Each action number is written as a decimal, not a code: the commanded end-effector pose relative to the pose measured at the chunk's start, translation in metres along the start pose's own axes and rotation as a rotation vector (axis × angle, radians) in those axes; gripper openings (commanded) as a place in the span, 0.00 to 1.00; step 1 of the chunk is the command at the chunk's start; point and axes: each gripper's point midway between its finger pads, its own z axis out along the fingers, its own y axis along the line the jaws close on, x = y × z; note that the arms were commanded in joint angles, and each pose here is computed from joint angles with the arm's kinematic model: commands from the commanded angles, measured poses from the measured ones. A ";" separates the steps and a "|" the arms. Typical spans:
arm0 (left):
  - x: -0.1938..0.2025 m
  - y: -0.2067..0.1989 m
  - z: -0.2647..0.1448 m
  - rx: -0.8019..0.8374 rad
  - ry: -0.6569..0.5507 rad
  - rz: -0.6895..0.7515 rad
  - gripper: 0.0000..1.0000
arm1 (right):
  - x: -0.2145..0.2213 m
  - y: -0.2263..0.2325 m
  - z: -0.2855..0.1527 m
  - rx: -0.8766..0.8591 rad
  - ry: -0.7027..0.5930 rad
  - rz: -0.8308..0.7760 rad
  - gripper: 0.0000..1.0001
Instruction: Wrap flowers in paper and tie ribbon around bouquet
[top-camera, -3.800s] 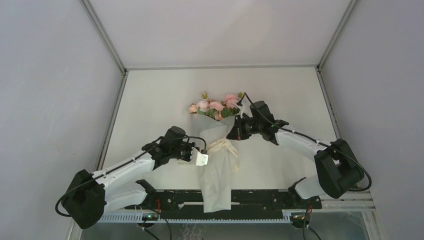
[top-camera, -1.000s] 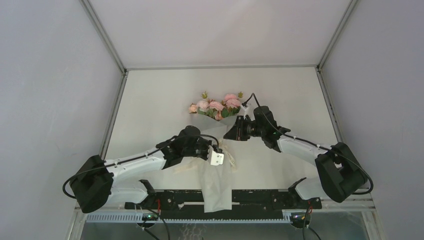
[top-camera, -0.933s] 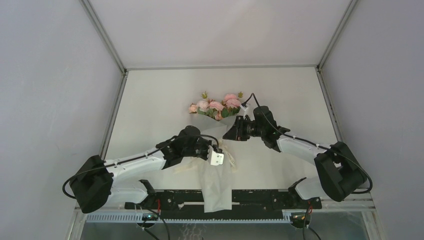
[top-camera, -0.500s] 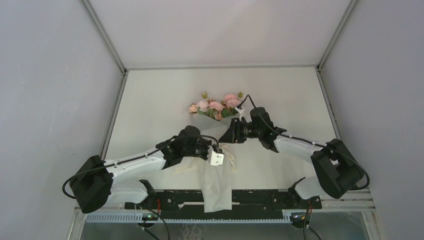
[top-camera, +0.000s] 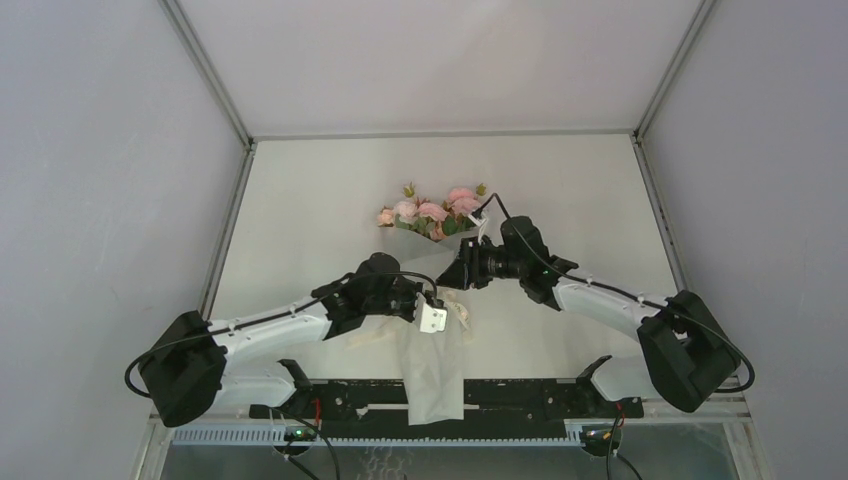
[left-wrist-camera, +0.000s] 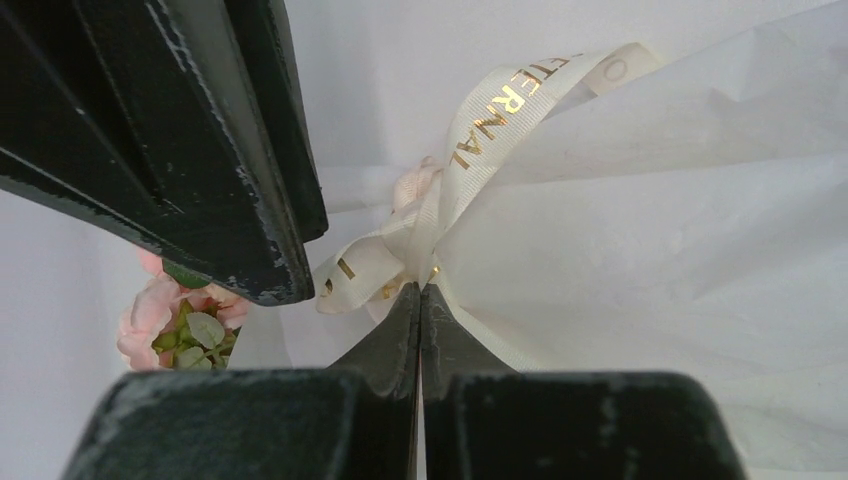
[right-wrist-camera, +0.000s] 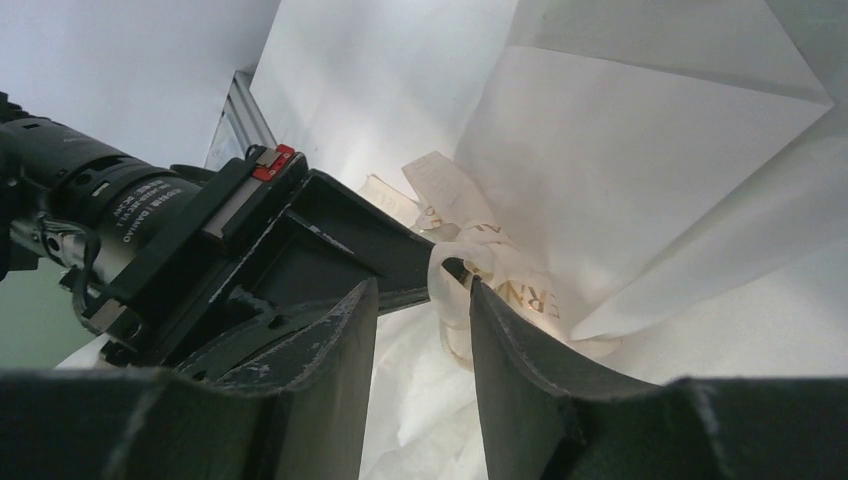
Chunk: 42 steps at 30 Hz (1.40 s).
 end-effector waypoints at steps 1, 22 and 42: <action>-0.002 0.005 -0.006 -0.030 -0.008 0.022 0.00 | -0.003 -0.004 0.005 0.022 -0.017 -0.036 0.47; 0.012 -0.013 -0.011 0.027 0.035 0.019 0.00 | -0.026 -0.023 -0.009 0.129 -0.071 0.004 0.00; 0.019 -0.032 -0.086 0.174 0.211 -0.270 0.79 | -0.018 -0.032 -0.014 0.141 -0.065 0.041 0.00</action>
